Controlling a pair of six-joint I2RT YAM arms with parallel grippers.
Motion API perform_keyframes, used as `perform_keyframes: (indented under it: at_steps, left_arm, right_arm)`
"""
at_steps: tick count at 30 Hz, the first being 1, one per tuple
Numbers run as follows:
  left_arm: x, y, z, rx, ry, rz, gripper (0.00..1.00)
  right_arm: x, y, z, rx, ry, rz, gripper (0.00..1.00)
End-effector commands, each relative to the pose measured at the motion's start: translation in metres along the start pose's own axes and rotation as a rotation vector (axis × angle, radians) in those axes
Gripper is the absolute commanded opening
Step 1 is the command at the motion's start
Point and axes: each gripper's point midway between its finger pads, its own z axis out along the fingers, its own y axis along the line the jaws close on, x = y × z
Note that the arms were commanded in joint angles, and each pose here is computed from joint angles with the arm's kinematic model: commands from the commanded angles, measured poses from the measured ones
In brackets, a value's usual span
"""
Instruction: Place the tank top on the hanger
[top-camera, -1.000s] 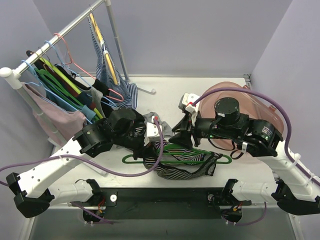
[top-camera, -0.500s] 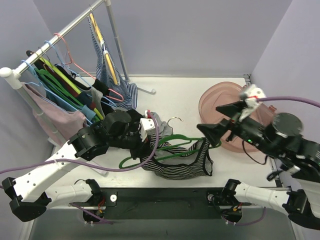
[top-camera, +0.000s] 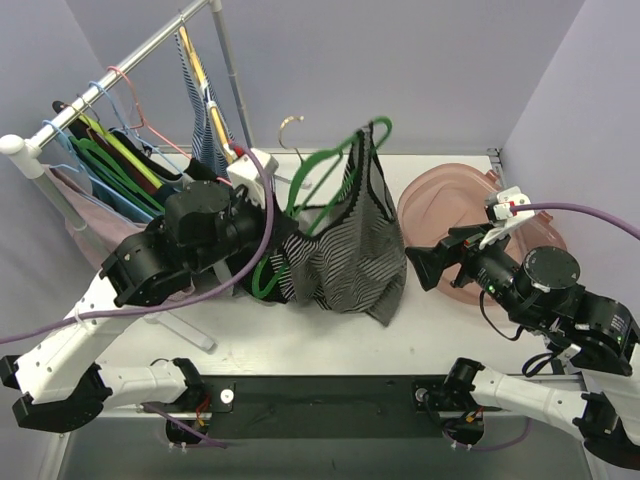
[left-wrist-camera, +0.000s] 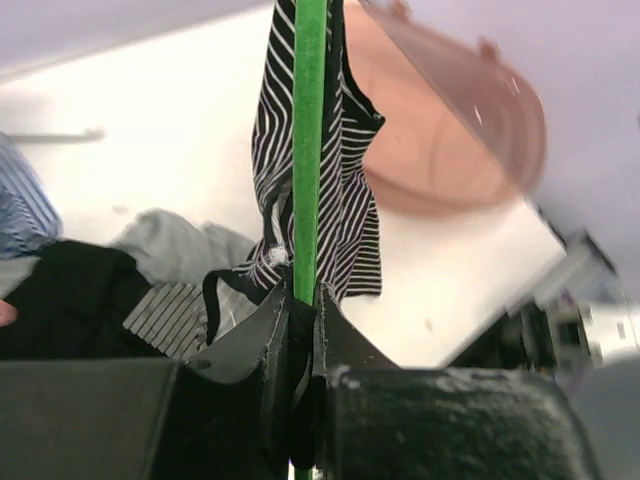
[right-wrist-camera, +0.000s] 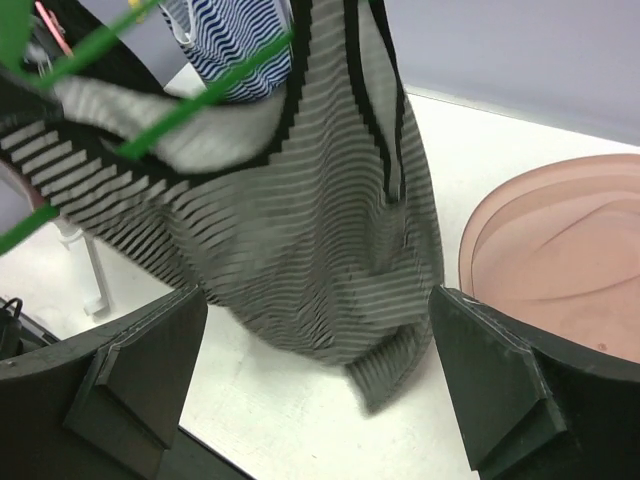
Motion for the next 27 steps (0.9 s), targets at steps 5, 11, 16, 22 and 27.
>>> perform_keyframes:
  at_steps: [5,11,16,22,27]
  left_arm:
    - [-0.102,0.053,0.012,-0.44,-0.326,-0.161,0.0]
    - [-0.144,0.067,0.018,-0.64,-0.414,-0.146,0.0]
    - [-0.166,0.073,0.031,-0.756,-0.448,-0.106,0.0]
    - [-0.158,0.087,0.037,-0.872,-0.451,-0.113,0.0]
    - [-0.144,0.098,0.039,-0.926,-0.444,-0.143,0.0]
  right_arm:
    - [-0.004,-0.013,-0.001,0.079,-0.053,0.092,1.0]
    - [0.002,-0.016,0.0,0.098,-0.049,0.096,1.0]
    - [0.006,-0.02,0.001,0.118,-0.049,0.107,1.0]
    - [0.008,-0.027,-0.003,0.145,-0.063,0.108,1.0]
    - [0.01,-0.03,-0.003,0.158,-0.06,0.098,1.0]
